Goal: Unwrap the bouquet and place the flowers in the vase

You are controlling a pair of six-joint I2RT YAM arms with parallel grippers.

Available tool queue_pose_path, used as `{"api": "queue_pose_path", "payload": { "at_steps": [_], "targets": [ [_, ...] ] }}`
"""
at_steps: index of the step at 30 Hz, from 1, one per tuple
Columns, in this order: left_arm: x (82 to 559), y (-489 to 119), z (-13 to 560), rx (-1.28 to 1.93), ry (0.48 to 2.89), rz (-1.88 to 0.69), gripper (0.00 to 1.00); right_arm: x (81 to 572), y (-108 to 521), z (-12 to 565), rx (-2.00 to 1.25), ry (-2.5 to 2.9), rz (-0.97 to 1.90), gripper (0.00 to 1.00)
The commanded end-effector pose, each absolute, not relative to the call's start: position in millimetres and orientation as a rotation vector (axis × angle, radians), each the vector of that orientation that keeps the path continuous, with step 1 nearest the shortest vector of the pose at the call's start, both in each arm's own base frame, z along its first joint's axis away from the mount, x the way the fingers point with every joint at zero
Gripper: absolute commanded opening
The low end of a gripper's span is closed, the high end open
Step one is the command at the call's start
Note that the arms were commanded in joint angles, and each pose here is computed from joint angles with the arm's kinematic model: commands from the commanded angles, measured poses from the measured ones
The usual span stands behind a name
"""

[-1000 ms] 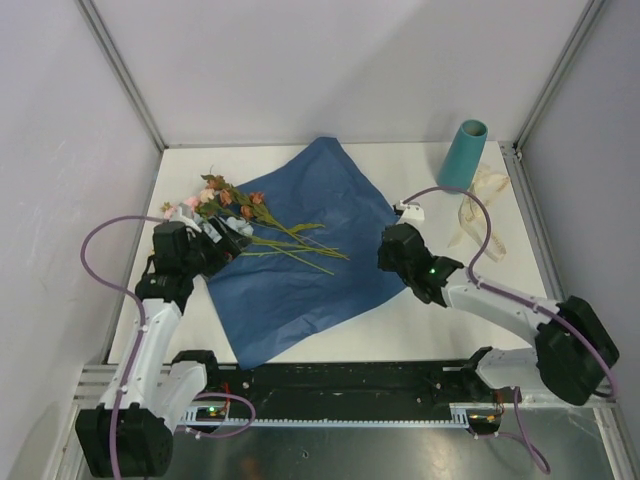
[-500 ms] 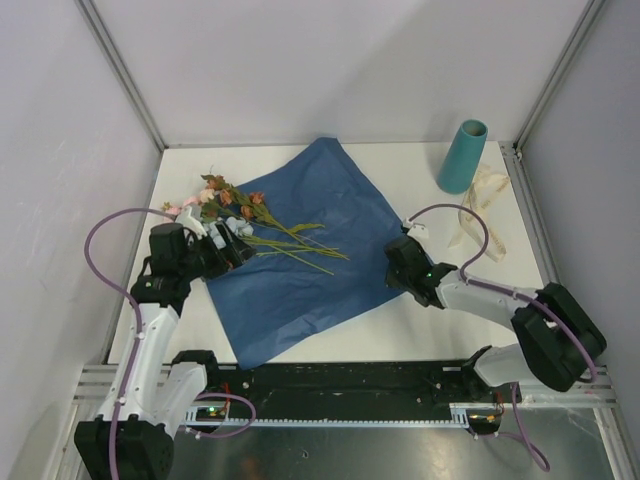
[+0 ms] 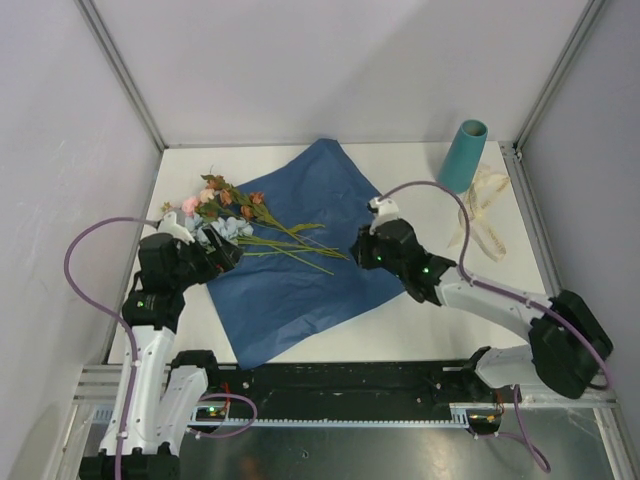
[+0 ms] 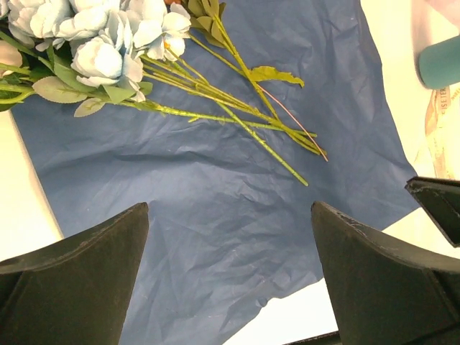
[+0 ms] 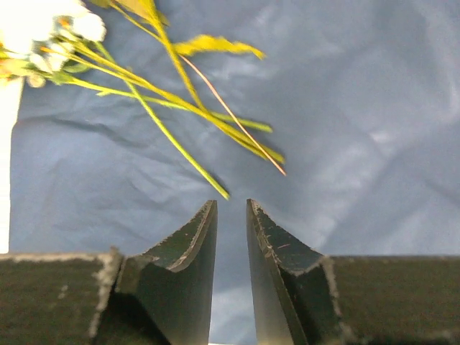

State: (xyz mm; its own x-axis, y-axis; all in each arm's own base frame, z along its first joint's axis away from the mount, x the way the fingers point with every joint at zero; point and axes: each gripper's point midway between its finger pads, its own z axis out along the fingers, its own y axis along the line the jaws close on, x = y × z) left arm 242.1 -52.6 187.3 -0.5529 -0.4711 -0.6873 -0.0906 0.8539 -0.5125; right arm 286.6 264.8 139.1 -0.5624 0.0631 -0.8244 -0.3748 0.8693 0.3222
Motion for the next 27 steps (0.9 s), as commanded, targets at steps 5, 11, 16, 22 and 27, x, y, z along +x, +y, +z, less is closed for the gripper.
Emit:
{"api": "queue_pose_path", "payload": {
  "at_steps": [5, 11, 16, 22, 27],
  "targets": [
    [237.5, -23.3, 213.5, -0.482, 1.984, -0.394, 1.0, 326.3, 360.9, 162.7, -0.617, 1.921, 0.671, 0.3],
    [231.5, -13.8, 223.4, -0.508, 1.918, -0.351, 1.0, 328.1, 406.8, 127.1, -0.717, 1.981, 0.732, 0.33],
    [233.5, -16.9, 218.4, -0.512, 1.943, -0.372, 1.0, 349.1, 427.8, 102.6, -0.79, 2.051, 0.711, 0.38],
    [233.7, -17.0, 217.2, -0.512, 1.947, -0.373, 1.0, 370.8, 432.0, 88.2, -0.826, 2.091, 0.725, 0.46],
    [234.9, -18.0, 214.3, -0.515, 1.961, -0.38, 1.0, 375.7, 429.6, 78.3, -0.872, 2.136, 0.755, 0.39]
  ]
}}
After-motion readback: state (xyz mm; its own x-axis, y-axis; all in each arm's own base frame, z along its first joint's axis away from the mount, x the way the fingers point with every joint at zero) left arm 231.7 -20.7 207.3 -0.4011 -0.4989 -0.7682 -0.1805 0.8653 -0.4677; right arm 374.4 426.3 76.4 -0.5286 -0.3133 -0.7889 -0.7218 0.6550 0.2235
